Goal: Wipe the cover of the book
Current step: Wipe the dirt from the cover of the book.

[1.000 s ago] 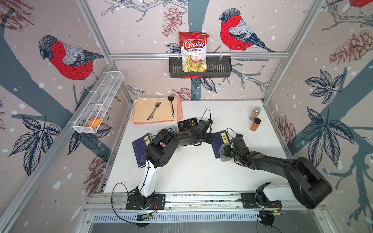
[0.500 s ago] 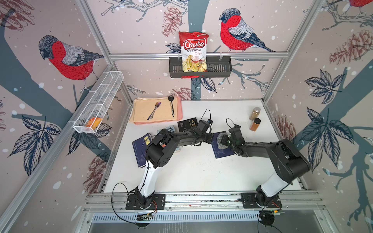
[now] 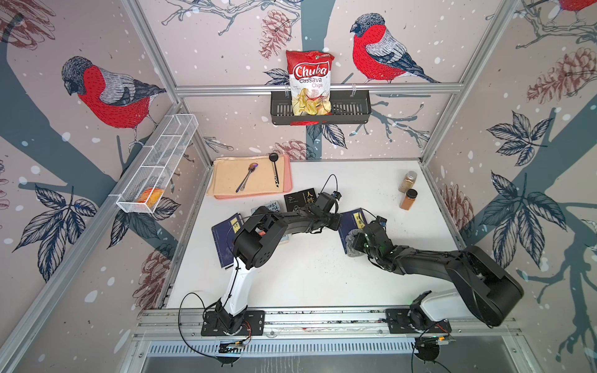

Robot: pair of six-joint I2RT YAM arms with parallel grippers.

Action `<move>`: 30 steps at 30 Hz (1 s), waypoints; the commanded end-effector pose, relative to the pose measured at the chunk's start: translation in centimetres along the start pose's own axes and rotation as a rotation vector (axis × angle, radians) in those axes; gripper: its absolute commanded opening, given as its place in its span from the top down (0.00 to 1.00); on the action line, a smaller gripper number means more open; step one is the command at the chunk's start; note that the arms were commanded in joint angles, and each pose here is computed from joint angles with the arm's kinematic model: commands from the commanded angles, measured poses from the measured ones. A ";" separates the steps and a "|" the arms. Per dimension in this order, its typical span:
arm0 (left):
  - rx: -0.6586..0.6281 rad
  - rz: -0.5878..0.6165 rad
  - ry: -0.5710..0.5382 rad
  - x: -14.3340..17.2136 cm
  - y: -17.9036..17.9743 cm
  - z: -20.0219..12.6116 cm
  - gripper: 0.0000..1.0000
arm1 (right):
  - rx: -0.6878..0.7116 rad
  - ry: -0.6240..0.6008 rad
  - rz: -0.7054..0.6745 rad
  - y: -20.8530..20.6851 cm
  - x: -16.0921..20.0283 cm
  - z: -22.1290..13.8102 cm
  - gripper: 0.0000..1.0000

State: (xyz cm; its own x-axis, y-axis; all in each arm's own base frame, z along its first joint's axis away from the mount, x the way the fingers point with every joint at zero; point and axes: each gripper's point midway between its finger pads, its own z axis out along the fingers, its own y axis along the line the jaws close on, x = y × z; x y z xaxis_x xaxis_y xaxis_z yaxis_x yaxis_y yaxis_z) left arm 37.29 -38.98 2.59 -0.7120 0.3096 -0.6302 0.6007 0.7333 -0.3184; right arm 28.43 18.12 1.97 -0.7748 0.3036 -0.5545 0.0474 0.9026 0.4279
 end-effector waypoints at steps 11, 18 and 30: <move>-0.090 -0.027 0.178 4.8 1.9 -0.1 1.00 | 0.108 0.150 0.004 -4.3 1.7 3.4 1.00; -0.085 -0.031 0.202 5.6 2.3 1.2 1.00 | 0.090 0.151 -0.012 -3.6 5.4 -0.4 1.00; -0.096 -0.045 0.189 5.5 2.3 0.6 1.00 | 0.047 0.133 -0.068 -0.4 0.4 6.0 1.00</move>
State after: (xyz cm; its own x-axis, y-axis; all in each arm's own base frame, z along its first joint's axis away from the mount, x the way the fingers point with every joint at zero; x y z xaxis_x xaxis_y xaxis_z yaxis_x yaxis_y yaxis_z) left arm 38.10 -39.83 2.54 -0.6921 0.2875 -0.6620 0.6107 0.7221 -0.3249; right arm 35.05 21.29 2.02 -0.7270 0.3228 -0.6060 -0.0163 0.8743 0.4852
